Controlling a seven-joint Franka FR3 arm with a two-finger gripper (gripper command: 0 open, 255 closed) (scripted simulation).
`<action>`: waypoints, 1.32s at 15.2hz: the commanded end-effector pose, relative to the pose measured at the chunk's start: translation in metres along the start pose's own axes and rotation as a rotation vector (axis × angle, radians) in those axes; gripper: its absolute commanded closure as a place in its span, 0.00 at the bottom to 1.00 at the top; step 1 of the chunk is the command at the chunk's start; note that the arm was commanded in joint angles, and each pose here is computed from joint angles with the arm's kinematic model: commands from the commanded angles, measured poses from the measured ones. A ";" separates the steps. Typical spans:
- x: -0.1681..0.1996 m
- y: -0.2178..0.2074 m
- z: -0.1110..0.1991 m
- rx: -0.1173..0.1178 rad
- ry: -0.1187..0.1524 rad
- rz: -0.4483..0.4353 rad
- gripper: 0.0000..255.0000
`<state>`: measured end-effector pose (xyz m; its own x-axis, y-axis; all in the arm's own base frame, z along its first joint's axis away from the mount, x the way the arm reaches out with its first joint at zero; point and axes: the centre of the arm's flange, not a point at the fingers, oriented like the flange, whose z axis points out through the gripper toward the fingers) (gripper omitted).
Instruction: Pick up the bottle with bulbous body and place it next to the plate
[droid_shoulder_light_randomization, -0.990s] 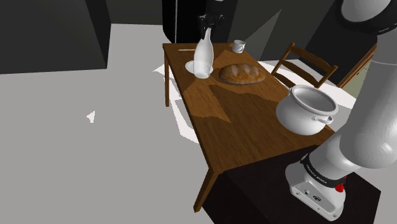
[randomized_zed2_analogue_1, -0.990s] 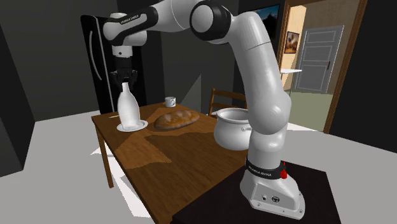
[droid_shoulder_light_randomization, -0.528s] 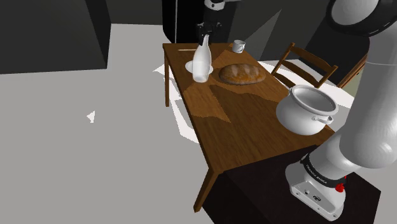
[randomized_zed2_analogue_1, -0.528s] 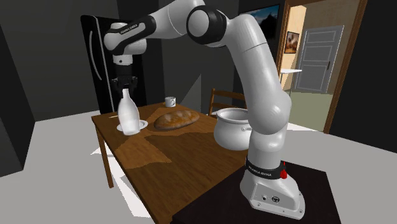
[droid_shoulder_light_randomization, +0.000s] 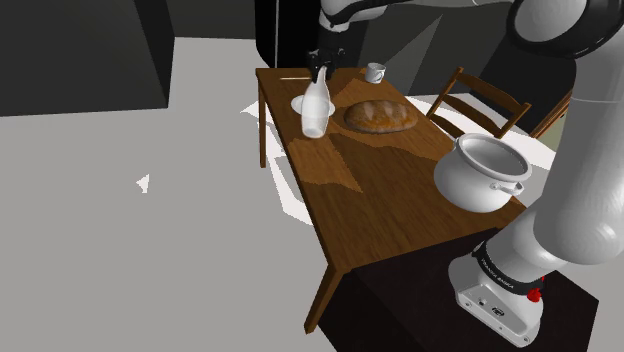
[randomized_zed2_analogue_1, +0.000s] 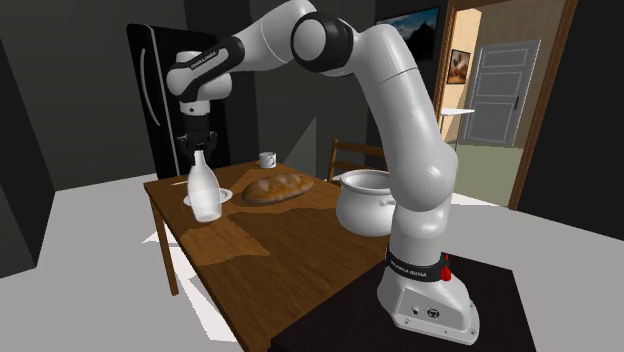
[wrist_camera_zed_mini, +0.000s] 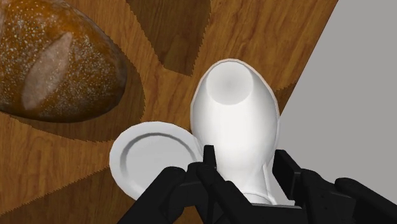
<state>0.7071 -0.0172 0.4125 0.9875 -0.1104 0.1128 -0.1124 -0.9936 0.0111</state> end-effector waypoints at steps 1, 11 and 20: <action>0.000 -0.001 0.003 0.000 0.001 0.000 1.00; 0.000 -0.001 0.003 0.000 0.001 0.000 0.00; -0.001 -0.001 -0.047 0.000 0.001 0.000 0.00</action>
<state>0.7014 -0.0156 0.4579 0.9872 -0.1103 0.1148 -0.1123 -0.9936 0.0109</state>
